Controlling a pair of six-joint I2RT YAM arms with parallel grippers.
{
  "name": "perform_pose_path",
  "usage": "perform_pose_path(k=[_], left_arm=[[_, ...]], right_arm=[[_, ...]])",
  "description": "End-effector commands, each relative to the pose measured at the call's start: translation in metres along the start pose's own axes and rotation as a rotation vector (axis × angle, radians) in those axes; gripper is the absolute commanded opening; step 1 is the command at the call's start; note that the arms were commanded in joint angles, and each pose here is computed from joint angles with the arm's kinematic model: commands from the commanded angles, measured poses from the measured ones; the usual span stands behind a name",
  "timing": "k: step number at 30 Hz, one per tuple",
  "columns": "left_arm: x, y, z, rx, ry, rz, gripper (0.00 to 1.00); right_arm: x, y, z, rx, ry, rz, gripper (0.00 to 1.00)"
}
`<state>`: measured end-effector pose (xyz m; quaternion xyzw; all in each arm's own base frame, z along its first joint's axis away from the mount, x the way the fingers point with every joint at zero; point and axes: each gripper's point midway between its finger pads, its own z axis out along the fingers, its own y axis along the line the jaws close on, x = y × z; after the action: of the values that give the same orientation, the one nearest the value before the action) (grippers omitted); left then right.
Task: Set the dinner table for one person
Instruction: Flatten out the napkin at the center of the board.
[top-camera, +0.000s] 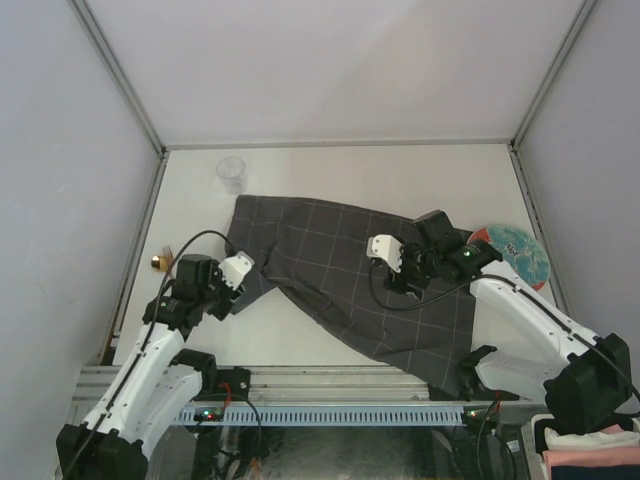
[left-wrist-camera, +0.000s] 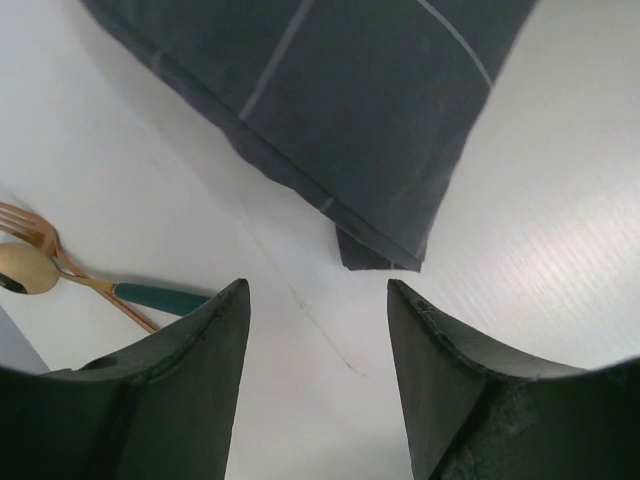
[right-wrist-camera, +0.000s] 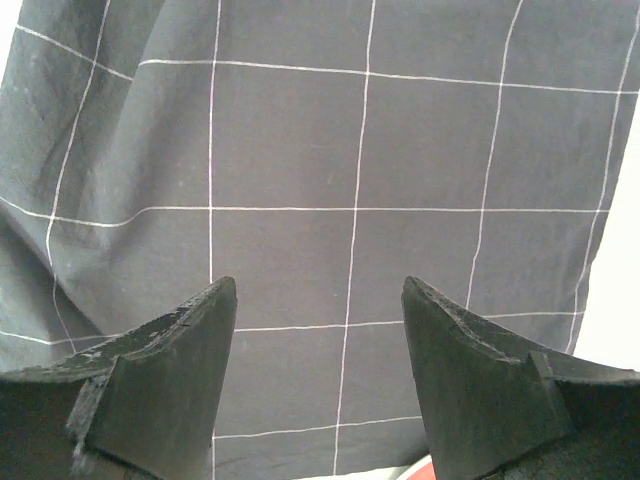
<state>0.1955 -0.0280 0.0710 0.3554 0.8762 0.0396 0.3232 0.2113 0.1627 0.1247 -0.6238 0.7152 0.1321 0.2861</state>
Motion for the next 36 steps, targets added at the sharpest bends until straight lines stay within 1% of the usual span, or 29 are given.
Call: perform_pose_path(k=[1, 7, 11, 13, 15, 18, 23, 27, 31, 36], left_arm=[[-0.038, 0.018, -0.010, -0.036, -0.152, -0.165, 0.64], [-0.051, 0.031, -0.005, -0.016, -0.214, -0.297, 0.77], [-0.062, 0.036, 0.001, 0.080, -0.224, -0.432, 0.80], [-0.068, 0.042, 0.005, 0.114, -0.216, -0.522, 0.79], [-0.073, 0.042, 0.010, 0.170, -0.193, -0.571, 0.79], [-0.074, 0.032, 0.022, 0.267, -0.146, -0.628, 0.78], [-0.085, 0.015, 0.028, 0.419, -0.127, -0.722, 0.77], [-0.085, 0.009, 0.034, 0.466, -0.101, -0.793, 0.77], [-0.075, 0.007, 0.040, 0.470, -0.028, -0.846, 0.73], [-0.075, 0.019, 0.027, 0.444, 0.021, -0.836, 0.68]], right_arm=[[-0.025, -0.015, -0.020, 0.075, -0.102, 0.000, 0.68], [-0.019, -0.017, -0.027, 0.090, -0.105, 0.038, 0.68], [-0.012, -0.019, -0.027, 0.101, -0.079, 0.030, 0.68], [-0.012, -0.019, -0.027, 0.104, -0.079, 0.022, 0.68], [-0.012, -0.020, -0.027, 0.105, -0.077, 0.017, 0.68], [-0.010, -0.021, -0.025, 0.106, -0.067, 0.012, 0.68], [-0.009, -0.023, -0.025, 0.121, -0.063, 0.009, 0.68], [-0.007, -0.023, -0.023, 0.119, -0.060, 0.012, 0.68], [-0.005, -0.024, -0.021, 0.115, -0.054, -0.011, 0.68], [-0.003, -0.022, -0.019, 0.109, -0.050, -0.014, 0.68]])
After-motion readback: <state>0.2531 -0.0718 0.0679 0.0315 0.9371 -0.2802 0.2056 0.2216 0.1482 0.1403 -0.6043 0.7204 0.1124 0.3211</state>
